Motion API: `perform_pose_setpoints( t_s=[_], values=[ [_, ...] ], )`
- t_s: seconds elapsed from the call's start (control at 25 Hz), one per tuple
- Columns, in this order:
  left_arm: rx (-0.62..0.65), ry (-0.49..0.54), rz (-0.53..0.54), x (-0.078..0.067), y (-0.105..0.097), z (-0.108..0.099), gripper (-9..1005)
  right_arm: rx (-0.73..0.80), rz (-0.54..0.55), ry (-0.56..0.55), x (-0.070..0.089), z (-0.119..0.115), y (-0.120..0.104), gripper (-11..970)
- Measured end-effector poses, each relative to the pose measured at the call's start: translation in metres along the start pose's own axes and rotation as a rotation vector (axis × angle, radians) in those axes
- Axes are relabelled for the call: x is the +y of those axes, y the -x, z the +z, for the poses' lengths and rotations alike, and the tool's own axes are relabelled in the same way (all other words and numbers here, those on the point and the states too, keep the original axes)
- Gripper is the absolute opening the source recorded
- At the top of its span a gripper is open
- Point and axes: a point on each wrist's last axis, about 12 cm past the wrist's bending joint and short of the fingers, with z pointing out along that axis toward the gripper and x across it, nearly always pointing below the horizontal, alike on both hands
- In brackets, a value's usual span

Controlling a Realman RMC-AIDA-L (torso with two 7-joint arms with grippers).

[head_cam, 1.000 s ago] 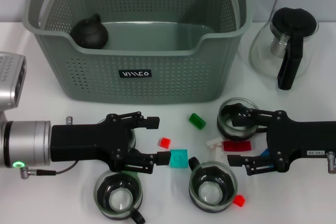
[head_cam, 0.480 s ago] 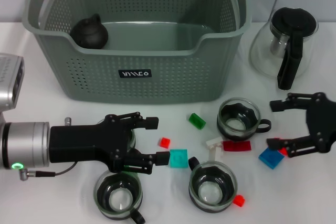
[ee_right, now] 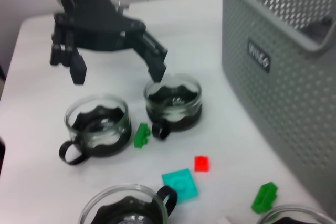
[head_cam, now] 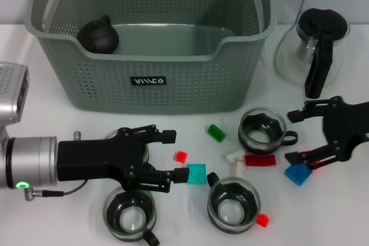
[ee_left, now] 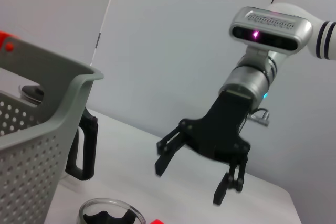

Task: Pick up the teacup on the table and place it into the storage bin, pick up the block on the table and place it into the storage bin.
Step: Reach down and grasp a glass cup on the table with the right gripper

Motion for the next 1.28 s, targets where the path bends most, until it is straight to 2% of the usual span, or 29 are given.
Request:
perform_pose_setpoints(
  t_s=[0.2, 0.52, 1.28],
  values=[
    [0.002, -0.002, 0.002, 0.0, 0.001, 0.001, 933, 0.085, -0.031, 0.002, -0.004, 0.023, 0.009, 945],
    [-0.003, 0.003, 0.002, 0.001, 0.001, 0.001, 933, 0.176, -0.069, 0.002, -0.006, 0.048, 0.018, 943],
    [-0.001, 0.01, -0.01, 0.0, -0.003, 0.001, 933, 0.275, -0.117, -0.011, -0.008, 0.07, 0.02, 940]
  ],
)
